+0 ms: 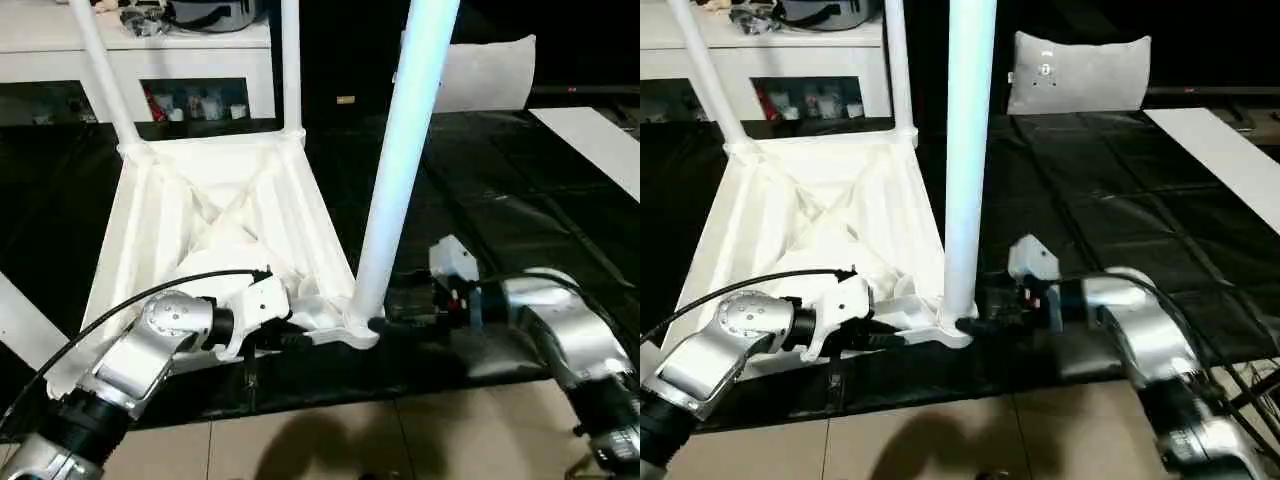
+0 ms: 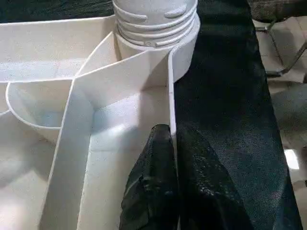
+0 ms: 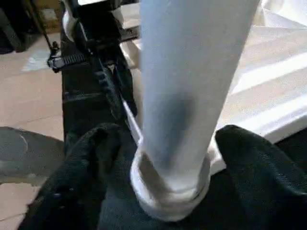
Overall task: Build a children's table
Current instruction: Rotate leg to tighten
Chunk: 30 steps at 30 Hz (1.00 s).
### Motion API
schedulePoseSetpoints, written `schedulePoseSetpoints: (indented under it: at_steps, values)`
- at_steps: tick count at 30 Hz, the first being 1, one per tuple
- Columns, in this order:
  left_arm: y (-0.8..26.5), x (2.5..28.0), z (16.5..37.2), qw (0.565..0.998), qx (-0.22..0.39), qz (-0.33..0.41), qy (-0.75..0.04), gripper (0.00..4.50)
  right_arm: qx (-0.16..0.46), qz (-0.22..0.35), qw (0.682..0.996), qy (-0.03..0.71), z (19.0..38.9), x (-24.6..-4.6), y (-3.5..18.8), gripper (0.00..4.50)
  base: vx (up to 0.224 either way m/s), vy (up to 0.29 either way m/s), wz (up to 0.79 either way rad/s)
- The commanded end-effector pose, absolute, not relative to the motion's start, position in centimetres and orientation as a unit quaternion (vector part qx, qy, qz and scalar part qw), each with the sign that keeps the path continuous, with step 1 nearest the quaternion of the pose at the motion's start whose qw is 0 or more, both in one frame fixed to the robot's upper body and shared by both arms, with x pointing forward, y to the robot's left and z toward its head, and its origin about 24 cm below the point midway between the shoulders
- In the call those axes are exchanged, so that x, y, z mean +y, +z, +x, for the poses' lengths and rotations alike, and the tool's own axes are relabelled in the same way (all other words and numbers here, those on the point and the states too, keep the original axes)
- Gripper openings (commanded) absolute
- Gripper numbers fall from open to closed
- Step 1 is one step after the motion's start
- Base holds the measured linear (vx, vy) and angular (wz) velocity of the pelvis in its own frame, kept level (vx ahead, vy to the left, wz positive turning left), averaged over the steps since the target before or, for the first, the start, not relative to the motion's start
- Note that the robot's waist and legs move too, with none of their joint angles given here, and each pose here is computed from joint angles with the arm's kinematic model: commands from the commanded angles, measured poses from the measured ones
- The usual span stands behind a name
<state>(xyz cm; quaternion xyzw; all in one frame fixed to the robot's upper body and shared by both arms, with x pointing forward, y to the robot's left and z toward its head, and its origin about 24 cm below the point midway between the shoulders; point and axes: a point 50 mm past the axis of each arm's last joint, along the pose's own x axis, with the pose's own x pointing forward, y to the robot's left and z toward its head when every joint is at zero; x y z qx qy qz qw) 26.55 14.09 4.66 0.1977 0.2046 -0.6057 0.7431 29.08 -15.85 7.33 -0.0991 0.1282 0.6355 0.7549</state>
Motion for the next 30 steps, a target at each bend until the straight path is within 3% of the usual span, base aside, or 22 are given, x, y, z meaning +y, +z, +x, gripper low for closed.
schedulePoseSetpoints:
  at_steps: [1, 17, 22, 26, 30]
  values:
    - [4.5, 13.6, 26.3, 0.724, 0.205, 0.201, -0.628, 0.0, 0.13, -0.111, 0.747, 0.643, 29.4, -15.7, 7.3, 3.37, 0.0, 0.0, 0.0]
    - [3.9, 14.1, 26.5, 0.706, 0.229, 0.219, -0.633, 0.0, 0.146, -0.07, 0.712, 0.683, 29.7, -14.6, 6.3, 2.02, 0.0, 0.0, 0.0]
    - [4.0, 13.7, 26.9, 0.729, 0.232, 0.194, -0.615, 0.0, 0.152, -0.044, 0.715, 0.681, 28.8, -14.5, 5.6, 1.95, 0.0, 0.0, 0.0]
    - [4.5, 11.9, 27.4, 0.761, 0.226, 0.159, -0.586, 0.0, 0.172, -0.053, 0.77, 0.612, 28.7, -12.5, 3.8, 1.94, 0.0, 0.0, 0.0]
    - [5.1, 9.5, 29.0, 0.803, 0.209, 0.147, -0.537, 0.0, 0.192, -0.013, 0.859, 0.474, 30.7, -9.9, 3.2, 1.93, -0.028, 0.003, -0.05]
